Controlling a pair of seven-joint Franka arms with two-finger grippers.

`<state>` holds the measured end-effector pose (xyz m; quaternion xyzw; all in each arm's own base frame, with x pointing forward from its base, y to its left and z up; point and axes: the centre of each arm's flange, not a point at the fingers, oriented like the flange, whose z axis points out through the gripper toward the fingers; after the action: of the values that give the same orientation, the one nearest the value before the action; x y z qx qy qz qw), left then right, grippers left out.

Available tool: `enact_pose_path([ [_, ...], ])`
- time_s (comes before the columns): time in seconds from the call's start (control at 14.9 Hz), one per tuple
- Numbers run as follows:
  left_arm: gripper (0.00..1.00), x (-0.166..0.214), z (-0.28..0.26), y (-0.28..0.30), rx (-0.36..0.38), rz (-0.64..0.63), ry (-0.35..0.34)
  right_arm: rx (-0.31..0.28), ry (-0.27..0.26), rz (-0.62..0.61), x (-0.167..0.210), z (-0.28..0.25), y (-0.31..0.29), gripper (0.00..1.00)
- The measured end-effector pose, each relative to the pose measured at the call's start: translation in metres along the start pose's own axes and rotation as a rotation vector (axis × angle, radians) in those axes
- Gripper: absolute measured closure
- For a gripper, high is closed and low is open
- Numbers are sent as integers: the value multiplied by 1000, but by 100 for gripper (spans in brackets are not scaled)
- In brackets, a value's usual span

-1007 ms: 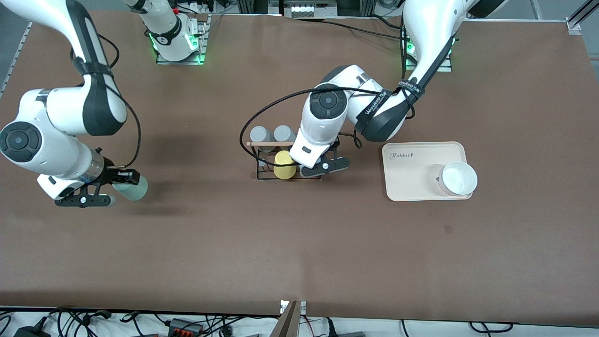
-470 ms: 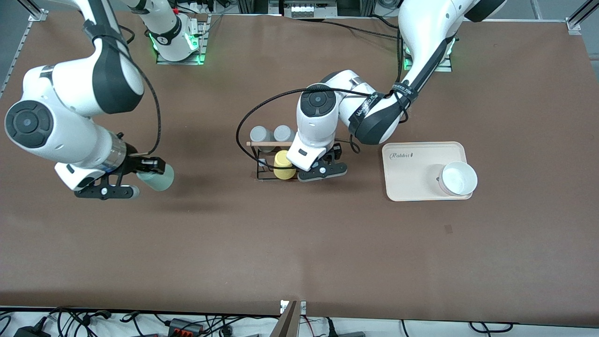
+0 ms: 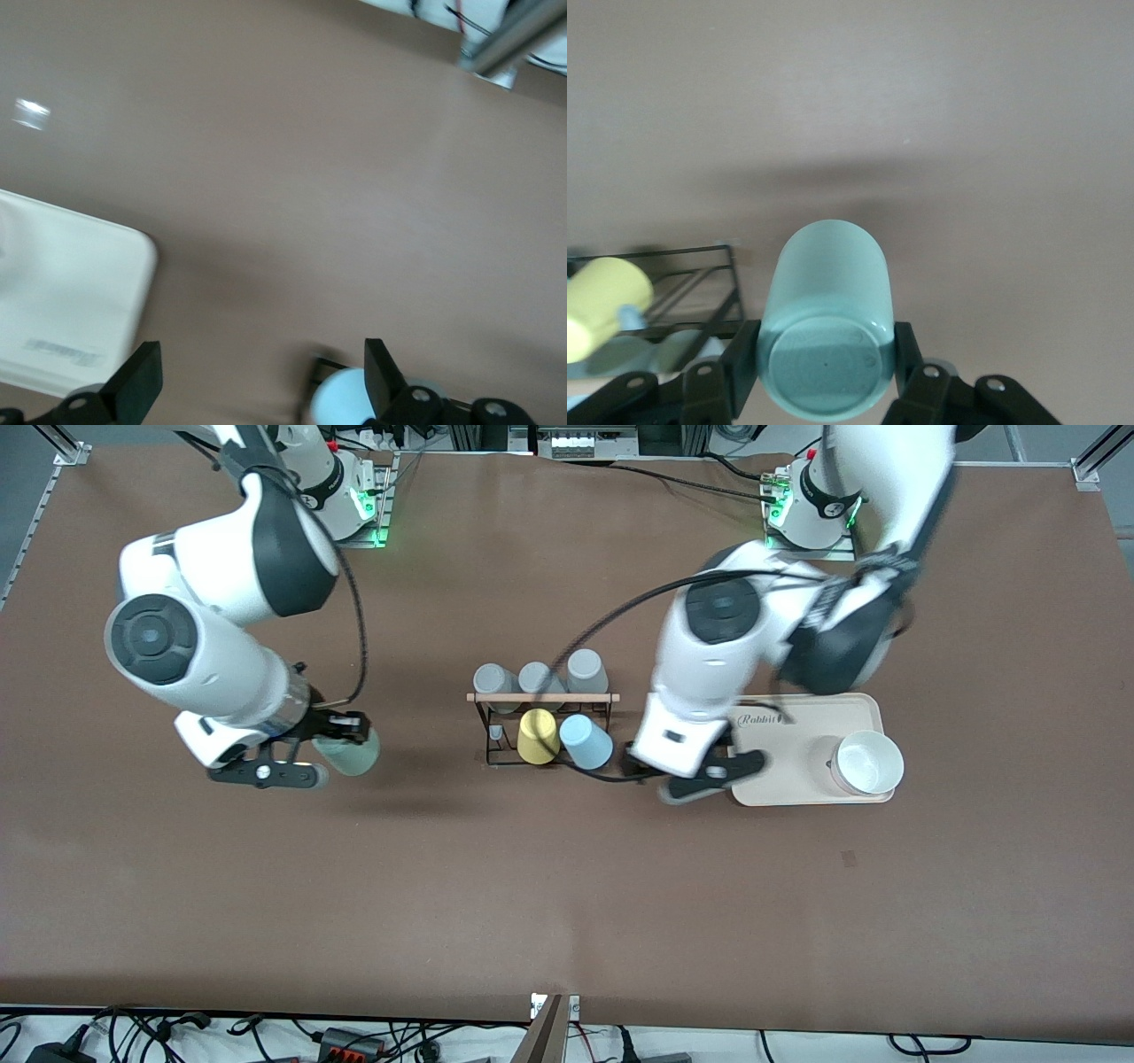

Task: Hang scattered cups on rack with three cups
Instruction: 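Hang the teal cup on the rack with the right gripper while the left gripper withdraws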

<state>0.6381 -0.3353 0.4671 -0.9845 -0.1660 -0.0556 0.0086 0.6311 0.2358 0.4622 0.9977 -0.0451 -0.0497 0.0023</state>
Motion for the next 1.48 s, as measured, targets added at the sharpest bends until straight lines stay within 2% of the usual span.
enact_pose_path([
  [0.13, 0, 25, -25, -46, 36, 70, -33, 5, 2, 18, -7, 5, -35, 35],
  [0.27, 0, 49, -50, -92, 41, 141, -58, 3, 5, 24, -17, 16, -75, 35],
  [0.47, 0, 66, -73, -151, 60, 193, -128, 3, 12, 36, -30, 32, -121, 35],
  [0.74, 0, 68, -69, -182, -25, 205, -234, 12, 26, 59, -39, 54, -155, 35],
  [1.01, 0, 21, -49, -167, -30, 246, -164, -1, 11, 62, -43, 78, -170, 35],
  [1.14, 0, 6, -57, -172, -15, 248, -149, -18, 0, 58, -43, 92, -173, 35],
  [1.48, 0, 35, -78, -215, -7, 186, -143, -35, 0, 55, -44, 123, -183, 35],
])
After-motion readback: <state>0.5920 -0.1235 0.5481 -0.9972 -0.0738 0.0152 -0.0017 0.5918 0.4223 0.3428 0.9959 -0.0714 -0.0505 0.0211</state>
